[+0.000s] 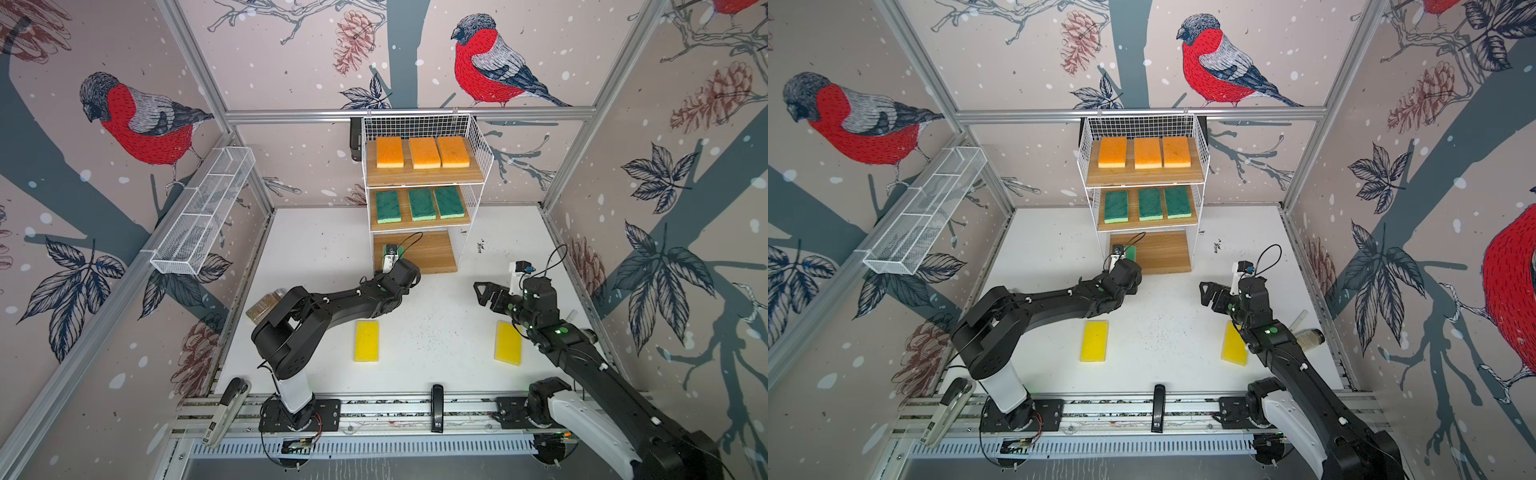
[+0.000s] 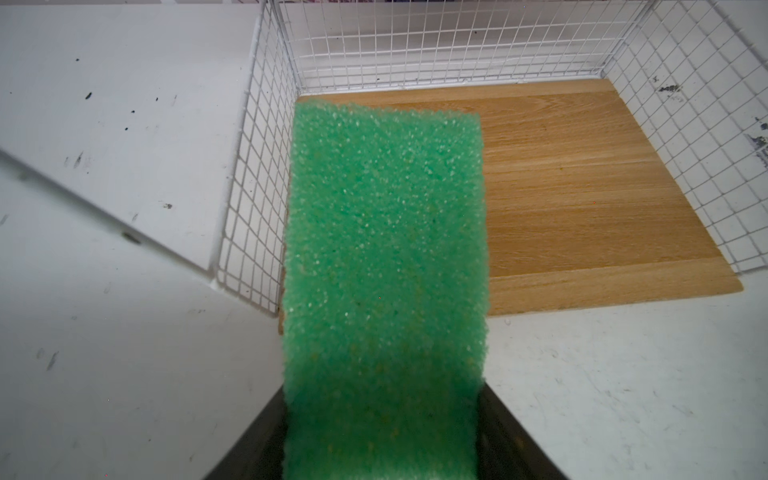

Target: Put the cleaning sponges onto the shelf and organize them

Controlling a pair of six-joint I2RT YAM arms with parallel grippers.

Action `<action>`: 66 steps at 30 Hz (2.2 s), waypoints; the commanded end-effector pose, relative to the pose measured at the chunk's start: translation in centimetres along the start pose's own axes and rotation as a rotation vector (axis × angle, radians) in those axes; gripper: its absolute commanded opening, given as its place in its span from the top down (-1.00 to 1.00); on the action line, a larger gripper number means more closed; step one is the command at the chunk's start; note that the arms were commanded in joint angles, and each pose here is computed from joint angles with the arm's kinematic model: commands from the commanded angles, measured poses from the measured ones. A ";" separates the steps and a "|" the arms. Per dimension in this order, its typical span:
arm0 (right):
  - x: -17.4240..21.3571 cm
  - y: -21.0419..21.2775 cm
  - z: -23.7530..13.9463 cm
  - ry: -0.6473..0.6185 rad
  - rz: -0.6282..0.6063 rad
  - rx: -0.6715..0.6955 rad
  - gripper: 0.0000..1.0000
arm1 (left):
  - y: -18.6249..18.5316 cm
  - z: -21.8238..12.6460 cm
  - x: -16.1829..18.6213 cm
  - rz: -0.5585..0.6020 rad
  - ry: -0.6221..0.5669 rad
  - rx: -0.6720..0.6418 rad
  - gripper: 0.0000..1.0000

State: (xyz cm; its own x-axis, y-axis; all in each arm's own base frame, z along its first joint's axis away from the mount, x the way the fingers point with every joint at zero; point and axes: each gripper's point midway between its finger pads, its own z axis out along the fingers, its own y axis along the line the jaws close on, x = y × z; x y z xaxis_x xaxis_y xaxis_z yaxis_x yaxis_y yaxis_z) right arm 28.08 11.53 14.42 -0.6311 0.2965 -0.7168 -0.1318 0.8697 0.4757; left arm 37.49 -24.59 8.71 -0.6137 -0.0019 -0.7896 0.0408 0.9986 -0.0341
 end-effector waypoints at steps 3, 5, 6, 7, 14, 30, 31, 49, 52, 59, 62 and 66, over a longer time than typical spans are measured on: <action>-0.9 0.7 0.1 -0.024 0.001 -0.028 -0.99 | -0.7 0.5 -1.1 0.031 -0.063 0.029 -0.24; -0.8 0.7 0.2 -0.018 0.004 -0.026 -0.99 | -0.5 0.9 -1.2 0.027 -0.059 0.016 -0.24; -0.7 0.7 0.3 -0.013 0.005 -0.026 -0.99 | -0.4 1.1 -1.2 0.028 -0.055 0.010 -0.24; -0.7 0.7 0.3 -0.010 0.005 -0.026 -0.99 | -0.4 1.2 -1.3 0.032 -0.056 0.009 -0.24; -0.5 0.7 0.5 -0.001 0.007 -0.026 -0.99 | -0.1 2.1 -0.7 0.039 -0.049 -0.008 -0.24; -0.2 0.5 0.9 0.014 0.008 -0.021 -0.99 | -0.8 3.6 -2.5 -0.004 -0.104 -0.042 -0.27; -0.2 0.5 0.9 0.015 0.009 -0.022 -0.99 | -0.7 3.7 -2.5 -0.005 -0.102 -0.050 -0.27; -0.1 0.6 1.4 0.026 0.004 -0.026 -0.99 | -0.1 6.4 -2.2 0.018 -0.062 -0.091 -0.28; -0.2 0.6 1.4 0.027 0.004 -0.027 -0.99 | 0.1 6.8 -2.0 0.010 -0.059 -0.110 -0.29; -0.5 0.7 1.6 0.026 0.000 -0.026 -0.99 | 0.8 7.4 -1.7 0.001 -0.055 -0.137 -0.30; -0.5 0.8 1.8 0.030 0.000 -0.025 -0.99 | 1.1 7.8 -1.6 -0.001 -0.047 -0.140 -0.29; -0.4 0.8 2.0 0.037 0.002 -0.029 -0.99 | 1.2 8.3 -1.5 0.010 -0.043 -0.137 -0.31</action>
State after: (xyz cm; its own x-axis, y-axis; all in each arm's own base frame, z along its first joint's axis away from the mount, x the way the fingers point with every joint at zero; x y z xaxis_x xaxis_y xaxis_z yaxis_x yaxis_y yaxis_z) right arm 29.36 12.55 13.39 -0.6724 0.2805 -0.6849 -0.1309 0.8657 0.4831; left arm 44.67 -24.04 4.81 -0.5825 0.0007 -0.8129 -0.0594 0.9973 0.0435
